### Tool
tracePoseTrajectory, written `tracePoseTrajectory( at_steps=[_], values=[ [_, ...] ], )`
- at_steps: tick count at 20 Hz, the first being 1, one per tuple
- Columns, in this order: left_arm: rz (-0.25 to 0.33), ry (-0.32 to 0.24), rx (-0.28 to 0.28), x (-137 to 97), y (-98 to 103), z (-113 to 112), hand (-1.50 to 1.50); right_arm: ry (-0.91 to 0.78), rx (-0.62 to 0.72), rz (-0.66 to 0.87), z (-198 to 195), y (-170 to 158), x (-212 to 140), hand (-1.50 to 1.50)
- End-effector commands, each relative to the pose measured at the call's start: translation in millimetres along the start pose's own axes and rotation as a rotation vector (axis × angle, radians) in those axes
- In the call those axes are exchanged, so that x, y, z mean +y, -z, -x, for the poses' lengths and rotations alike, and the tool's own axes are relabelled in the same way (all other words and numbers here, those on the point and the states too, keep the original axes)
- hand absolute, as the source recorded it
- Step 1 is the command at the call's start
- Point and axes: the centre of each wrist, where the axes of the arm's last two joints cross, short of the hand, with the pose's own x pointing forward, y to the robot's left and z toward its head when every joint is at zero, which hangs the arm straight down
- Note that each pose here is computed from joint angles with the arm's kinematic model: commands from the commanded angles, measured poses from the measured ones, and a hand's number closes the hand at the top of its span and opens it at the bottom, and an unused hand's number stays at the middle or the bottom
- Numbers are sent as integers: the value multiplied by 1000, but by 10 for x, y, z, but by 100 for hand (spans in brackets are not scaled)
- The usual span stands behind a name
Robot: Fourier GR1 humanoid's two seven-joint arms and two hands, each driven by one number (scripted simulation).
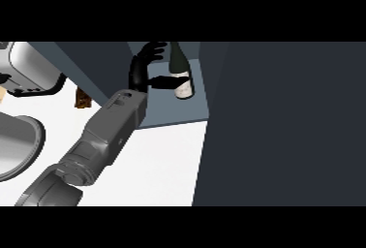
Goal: Pick up the wine, place it into the cabinet and close the cabinet
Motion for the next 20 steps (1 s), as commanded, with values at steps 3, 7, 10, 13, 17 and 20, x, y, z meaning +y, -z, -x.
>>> tracePoseTrajectory(
  at_steps=[3, 7, 10, 13, 17, 20],
  values=[
    [-43, 81, -8, 223, 46, 82, -150, 83, -13, -21, -267, -69, 0, -150],
    [-20, -24, -32, 65, 149, -190, -150, 107, -14, -17, -261, -82, 34, -150],
    [40, -104, -70, 72, 156, -203, -150, 99, -24, -36, -292, -88, 14, -150],
    [74, -199, -95, 70, 199, -288, 150, 84, 5, -21, -295, -112, -31, -150],
    [146, -302, -140, -99, 196, -428, 150, 73, -23, -14, -326, -87, -69, -150],
    [175, -346, -138, 14, 201, -343, 150, 87, 2, -13, -386, -169, -36, -150]
  ],
)
